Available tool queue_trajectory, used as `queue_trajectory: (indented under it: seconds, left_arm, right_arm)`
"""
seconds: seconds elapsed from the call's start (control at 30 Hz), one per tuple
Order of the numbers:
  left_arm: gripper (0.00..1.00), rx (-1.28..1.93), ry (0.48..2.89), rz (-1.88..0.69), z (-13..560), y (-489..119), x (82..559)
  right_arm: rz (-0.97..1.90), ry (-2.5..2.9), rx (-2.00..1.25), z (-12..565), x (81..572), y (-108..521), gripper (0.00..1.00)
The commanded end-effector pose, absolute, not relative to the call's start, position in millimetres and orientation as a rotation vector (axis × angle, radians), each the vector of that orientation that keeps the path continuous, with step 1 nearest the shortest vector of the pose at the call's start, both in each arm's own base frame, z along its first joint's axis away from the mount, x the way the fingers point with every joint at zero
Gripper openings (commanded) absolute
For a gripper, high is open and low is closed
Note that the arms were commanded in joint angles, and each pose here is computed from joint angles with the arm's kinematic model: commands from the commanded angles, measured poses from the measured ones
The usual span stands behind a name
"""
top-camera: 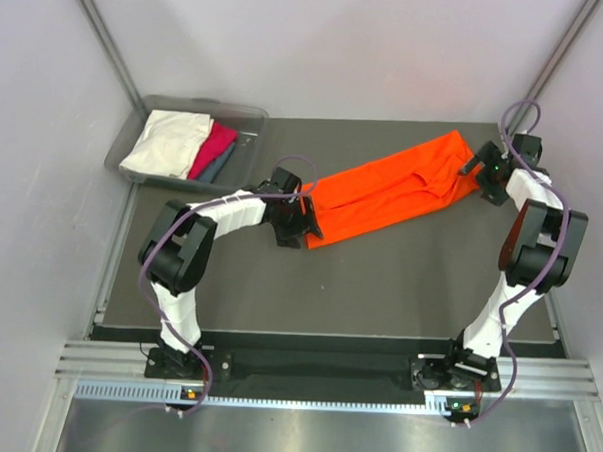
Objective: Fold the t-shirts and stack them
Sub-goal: Fold the tshirt
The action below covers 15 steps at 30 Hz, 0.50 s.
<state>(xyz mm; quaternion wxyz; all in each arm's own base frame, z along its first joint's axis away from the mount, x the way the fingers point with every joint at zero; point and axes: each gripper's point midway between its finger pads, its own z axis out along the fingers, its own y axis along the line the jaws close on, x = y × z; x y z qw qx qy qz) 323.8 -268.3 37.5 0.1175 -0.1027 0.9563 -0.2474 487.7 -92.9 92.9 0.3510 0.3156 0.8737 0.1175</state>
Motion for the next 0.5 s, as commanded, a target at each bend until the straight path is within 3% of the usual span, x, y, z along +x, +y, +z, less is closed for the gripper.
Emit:
queue_trajectory:
  seconds: [0.0, 0.17, 0.3, 0.33, 0.47]
  left_arm:
    - [0.74, -0.37, 2.786, -0.69, 15.4, -273.8, 341.2]
    - [0.56, -0.393, 2.811, -0.691, 9.4, -274.4, 342.7]
    - [0.18, -0.401, 2.843, -0.66, 3.4, -265.1, 340.8]
    - [0.0, -0.411, 2.85, -0.656, 1.9, -261.1, 341.6]
    - [0.0, -0.409, 2.872, -0.582, -0.8, -242.4, 343.4]
  right_arm:
    - [0.333, 2.193, 0.746, 112.5, 513.5, -103.1, 1.0]
    - [0.276, 2.19, 0.796, 102.5, 515.1, -121.2, 0.99]
    - [0.3, 2.176, 0.808, 97.6, 521.3, -128.8, 0.98]
    - [0.304, 2.186, 0.814, 91.3, 522.1, -129.4, 0.97]
    - [0.314, 2.171, 0.795, 91.1, 529.0, -130.7, 0.89]
